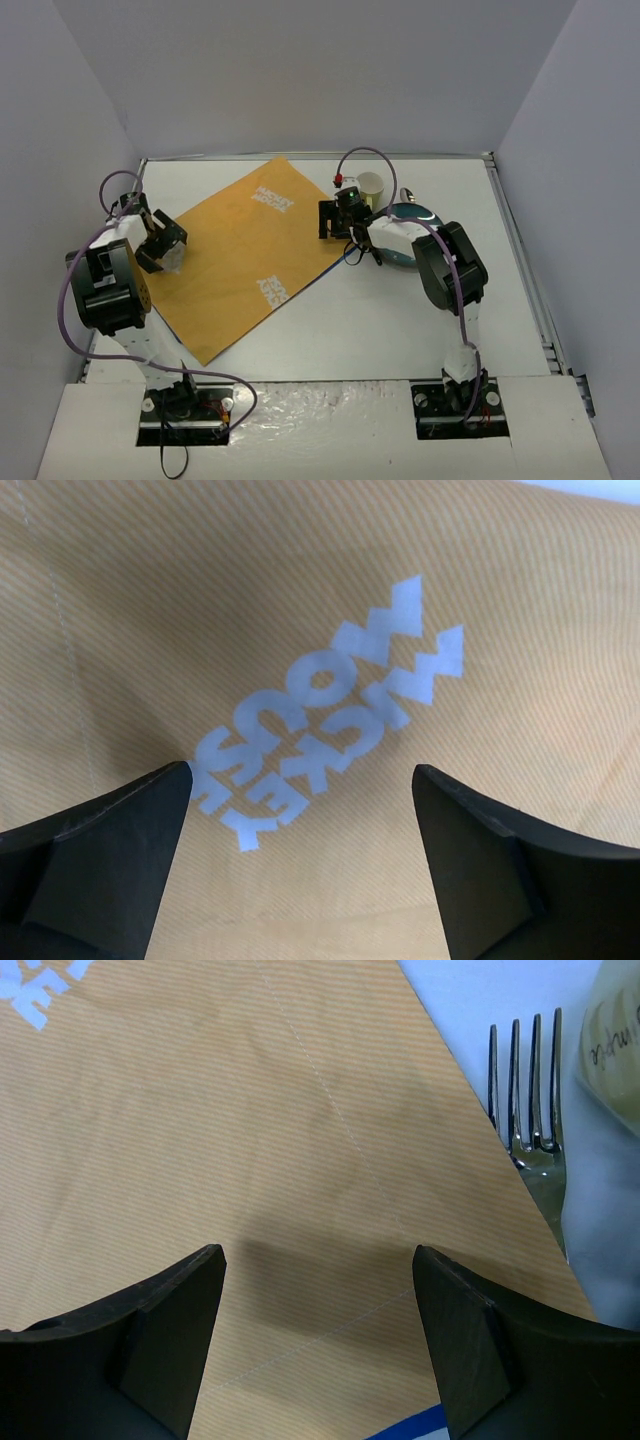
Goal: Set the dinner table for one person
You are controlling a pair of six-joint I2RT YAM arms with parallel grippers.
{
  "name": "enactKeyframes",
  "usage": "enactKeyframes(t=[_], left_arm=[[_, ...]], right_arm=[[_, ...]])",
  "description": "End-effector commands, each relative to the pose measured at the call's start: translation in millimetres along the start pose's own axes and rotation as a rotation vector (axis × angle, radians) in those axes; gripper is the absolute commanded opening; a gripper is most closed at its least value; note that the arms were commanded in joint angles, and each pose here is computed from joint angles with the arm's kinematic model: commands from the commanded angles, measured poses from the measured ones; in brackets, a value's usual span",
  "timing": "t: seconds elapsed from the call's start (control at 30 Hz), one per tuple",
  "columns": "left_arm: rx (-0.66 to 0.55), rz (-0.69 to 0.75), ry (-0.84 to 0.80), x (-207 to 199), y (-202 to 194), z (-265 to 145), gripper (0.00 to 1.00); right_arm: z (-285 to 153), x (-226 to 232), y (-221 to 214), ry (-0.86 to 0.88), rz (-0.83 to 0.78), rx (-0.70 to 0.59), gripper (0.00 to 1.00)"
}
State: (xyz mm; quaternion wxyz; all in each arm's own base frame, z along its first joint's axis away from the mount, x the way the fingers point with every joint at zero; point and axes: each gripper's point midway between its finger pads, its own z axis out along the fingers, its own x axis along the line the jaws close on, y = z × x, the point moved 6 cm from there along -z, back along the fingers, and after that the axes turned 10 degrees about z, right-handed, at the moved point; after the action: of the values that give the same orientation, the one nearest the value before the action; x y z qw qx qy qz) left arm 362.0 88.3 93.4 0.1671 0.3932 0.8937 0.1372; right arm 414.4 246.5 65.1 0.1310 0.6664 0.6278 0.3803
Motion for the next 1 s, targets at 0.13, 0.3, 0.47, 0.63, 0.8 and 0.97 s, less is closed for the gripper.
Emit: enactKeyframes(t=[0.13, 0.3, 0.47, 0.63, 0.8, 0.97], left_arm=[[-0.146, 0.24, -0.097, -29.1, -20.4, -116.7, 0.96], [-0.134, 0.297, -0.055, -17.8, -76.5, -146.7, 0.97], [-0.14, 0.246, 0.008, 11.5, -105.9, -144.7, 0.97], [-0.192, 0.232, -0.01, 9.8, -91.7, -162.8, 0.97], [-0.28, 0.221, -0.012, 5.6, -50.9, -202.2, 0.97], [-0.353, 0.231, -0.052, -0.9, -18.8, -248.6, 0.97]], right_arm=[[-84.1, 46.4, 66.5, 0.154, -0.101, -0.164, 0.74], [-125.6, 60.1, 59.0, 0.226, -0.217, -0.175, 0.85], [-143.8, 86.5, 10.9, 0.338, -0.454, -0.084, 0.9], [-155.6, 117.9, -42.3, 0.512, -0.689, 0.001, 0.91], [-158.5, 162.0, -87.0, 0.641, -0.87, 0.043, 0.88], [-157.6, 207.5, -132.0, 0.732, -0.99, 0.072, 0.85]])
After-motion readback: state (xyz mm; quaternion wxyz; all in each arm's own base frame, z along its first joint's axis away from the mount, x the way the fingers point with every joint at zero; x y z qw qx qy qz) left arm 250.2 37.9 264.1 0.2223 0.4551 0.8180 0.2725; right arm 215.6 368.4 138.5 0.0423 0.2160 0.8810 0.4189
